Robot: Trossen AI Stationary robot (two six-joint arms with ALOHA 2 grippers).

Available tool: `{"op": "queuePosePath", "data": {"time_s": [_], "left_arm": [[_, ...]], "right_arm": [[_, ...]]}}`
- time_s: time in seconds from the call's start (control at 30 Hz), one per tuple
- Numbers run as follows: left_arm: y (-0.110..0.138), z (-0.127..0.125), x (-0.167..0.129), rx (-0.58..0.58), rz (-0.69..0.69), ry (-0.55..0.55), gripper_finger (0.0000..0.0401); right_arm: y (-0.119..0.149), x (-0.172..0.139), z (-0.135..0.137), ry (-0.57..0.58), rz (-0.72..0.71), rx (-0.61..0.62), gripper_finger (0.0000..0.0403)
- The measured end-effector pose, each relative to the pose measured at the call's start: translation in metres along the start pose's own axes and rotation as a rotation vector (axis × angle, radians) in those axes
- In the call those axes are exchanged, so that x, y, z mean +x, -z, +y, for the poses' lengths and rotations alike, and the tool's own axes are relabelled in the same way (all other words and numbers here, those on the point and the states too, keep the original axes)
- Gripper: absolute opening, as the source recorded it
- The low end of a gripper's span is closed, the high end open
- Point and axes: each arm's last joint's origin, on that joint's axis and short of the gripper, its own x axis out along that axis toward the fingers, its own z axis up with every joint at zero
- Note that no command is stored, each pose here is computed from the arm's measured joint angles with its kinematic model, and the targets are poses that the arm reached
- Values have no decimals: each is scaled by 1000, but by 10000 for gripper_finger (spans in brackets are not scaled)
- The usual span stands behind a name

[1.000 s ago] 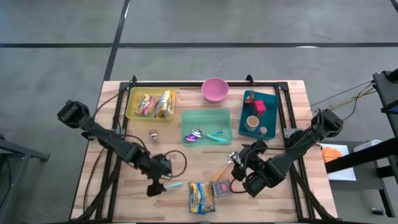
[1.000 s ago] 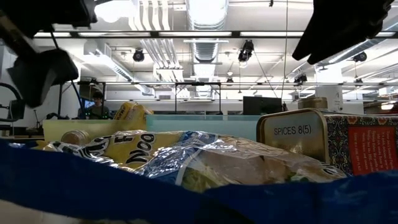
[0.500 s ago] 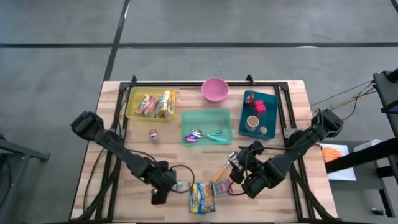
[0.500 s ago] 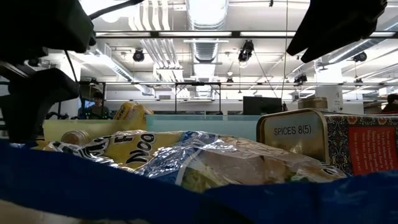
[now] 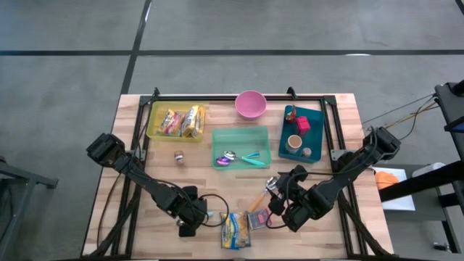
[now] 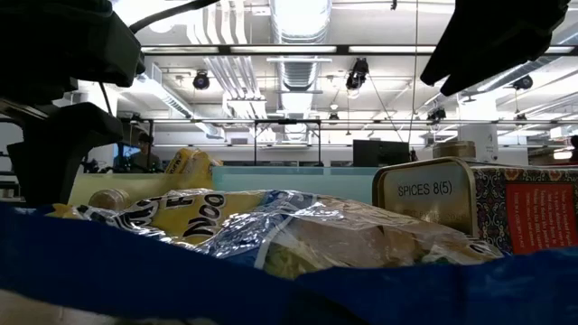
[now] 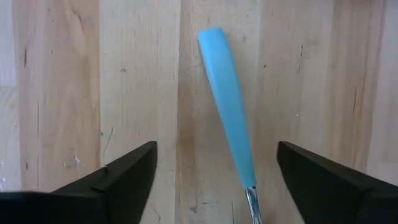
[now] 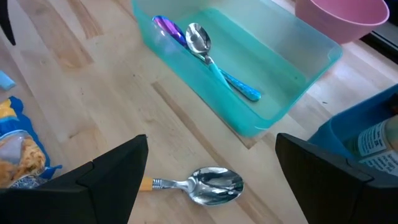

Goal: Pick & Place Food Item
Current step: Put the light blue spoon into the green bin

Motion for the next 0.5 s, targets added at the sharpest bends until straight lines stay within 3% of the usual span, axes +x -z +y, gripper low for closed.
{"op": "queuePosePath", "data": {"time_s": [0.23, 0.5], "left_arm": [[4, -5, 2, 29, 3, 5, 234], [9, -8, 11, 47, 22, -13, 183]], "right_arm": [[1, 1, 0, -4, 6, 3, 350], [0, 1, 2, -17, 3, 8, 350]]}}
